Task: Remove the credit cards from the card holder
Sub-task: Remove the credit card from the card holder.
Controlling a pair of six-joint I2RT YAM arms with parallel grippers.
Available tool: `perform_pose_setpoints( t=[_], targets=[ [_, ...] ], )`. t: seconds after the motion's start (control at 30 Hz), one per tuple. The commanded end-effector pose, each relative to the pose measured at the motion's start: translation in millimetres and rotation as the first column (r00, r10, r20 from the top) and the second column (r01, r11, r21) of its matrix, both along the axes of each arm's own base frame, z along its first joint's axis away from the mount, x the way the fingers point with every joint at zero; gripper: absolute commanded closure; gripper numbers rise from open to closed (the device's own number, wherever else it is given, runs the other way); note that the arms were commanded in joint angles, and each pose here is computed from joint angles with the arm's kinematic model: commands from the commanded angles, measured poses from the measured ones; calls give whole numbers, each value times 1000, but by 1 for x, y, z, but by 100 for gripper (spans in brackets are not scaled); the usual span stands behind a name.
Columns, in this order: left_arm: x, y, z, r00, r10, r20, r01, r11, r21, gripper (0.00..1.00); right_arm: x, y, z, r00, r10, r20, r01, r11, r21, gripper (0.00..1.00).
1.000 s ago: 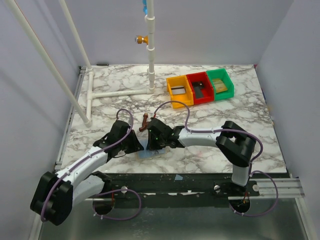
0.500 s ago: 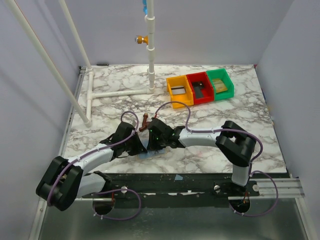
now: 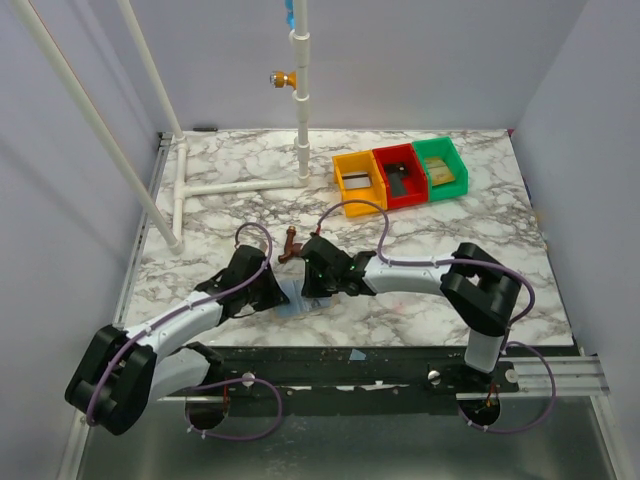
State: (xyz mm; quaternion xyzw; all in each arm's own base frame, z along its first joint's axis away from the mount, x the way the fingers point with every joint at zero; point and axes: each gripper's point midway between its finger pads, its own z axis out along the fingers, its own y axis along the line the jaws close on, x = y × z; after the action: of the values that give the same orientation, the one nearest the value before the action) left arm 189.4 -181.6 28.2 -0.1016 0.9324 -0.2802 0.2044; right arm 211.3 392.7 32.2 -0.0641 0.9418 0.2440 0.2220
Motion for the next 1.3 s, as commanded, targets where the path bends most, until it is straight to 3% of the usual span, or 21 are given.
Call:
perform_pose_setpoints(
  t=[0.0,0.27,0.57,0.8,1.27],
  targets=[
    [-4,13,-2,1000,14,10,-14,998,63,100,11,-17,1,998,-32,45,34,998,-59,82],
    [-4,14,7,1000,6,29,-8,998,59,100,14,-11,0,999,1,54,3,997,-82,82],
    [1,21,53,992,26,120,-33,998,56,100,15,-15,7,998,-7,69,13,996,-83,82],
    [4,9,85,986,-1,165,3,1000,-9,92,17,-21,14,996,-23,88,30,996,-88,82],
    [11,-23,54,995,-54,80,62,993,-105,82,19,-36,17,992,-33,121,50,989,-140,81]
  ],
)
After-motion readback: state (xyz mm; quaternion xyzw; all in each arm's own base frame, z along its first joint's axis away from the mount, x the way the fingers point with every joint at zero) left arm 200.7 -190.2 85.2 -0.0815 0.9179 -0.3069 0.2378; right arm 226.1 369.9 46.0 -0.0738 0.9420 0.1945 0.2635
